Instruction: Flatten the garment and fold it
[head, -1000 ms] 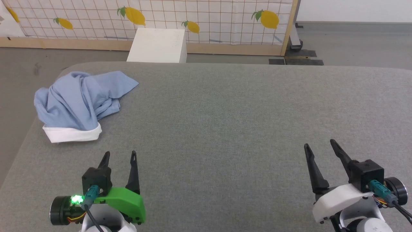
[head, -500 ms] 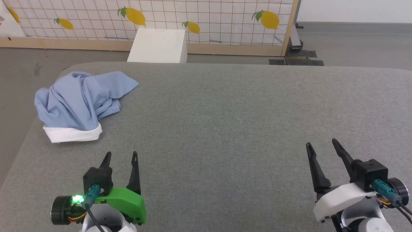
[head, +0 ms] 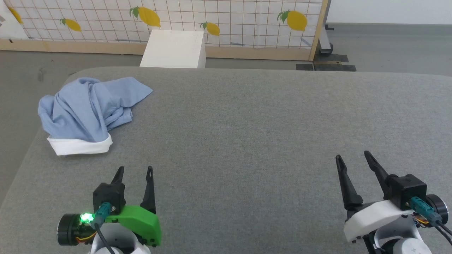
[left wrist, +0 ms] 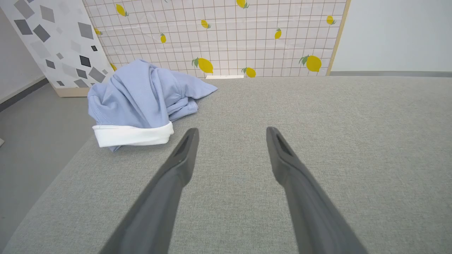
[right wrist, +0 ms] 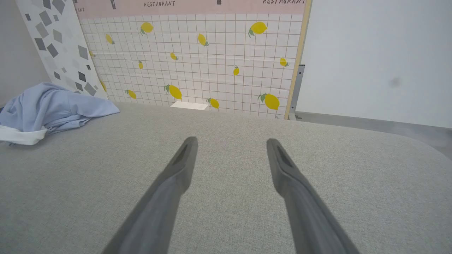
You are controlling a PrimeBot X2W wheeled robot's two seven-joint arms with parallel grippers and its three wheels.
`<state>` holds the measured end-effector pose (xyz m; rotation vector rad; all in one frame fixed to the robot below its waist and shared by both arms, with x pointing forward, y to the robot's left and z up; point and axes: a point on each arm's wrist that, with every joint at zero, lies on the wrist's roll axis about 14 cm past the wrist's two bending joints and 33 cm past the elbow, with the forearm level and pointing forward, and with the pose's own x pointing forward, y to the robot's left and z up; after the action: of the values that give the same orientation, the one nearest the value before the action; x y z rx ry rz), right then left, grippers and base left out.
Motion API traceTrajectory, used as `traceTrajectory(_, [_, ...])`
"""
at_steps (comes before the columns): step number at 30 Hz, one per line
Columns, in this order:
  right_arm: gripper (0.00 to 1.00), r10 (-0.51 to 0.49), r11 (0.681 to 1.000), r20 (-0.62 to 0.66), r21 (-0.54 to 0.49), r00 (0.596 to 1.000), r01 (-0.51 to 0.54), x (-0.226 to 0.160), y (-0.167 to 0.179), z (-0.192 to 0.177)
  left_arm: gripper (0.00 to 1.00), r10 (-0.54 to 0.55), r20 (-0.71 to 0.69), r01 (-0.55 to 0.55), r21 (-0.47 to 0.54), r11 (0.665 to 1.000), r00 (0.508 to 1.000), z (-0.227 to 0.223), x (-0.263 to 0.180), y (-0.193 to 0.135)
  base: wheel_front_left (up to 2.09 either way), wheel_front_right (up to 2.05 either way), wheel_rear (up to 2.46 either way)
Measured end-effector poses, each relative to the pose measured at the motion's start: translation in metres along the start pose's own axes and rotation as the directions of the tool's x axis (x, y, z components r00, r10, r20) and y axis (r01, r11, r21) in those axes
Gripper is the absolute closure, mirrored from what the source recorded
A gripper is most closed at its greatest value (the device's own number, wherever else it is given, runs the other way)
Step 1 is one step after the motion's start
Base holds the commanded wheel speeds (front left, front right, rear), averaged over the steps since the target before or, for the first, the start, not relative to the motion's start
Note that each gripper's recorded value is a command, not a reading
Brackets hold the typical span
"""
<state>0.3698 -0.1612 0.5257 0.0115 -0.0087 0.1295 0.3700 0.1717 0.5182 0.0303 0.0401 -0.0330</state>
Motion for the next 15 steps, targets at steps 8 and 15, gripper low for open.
traceTrajectory(8, [0.0, 0.007, 1.0, -0.001, -0.004, 1.0, -0.007, 0.0008, 0.0024, -0.0003, 0.0, -0.006, -0.011, 0.006, -0.001, 1.0, 1.0, -0.0022, 0.0002, -0.0008, 0.0, 0.0, 0.0])
traceTrajectory(15, [0.0, 0.011, 1.0, 0.008, -0.008, 1.0, -0.011, 0.002, 0.0036, 0.0018, 0.0, -0.008, -0.014, 0.009, 0.003, 1.0, 1.0, -0.0031, 0.0002, -0.0009, 0.0, 0.0, 0.0])
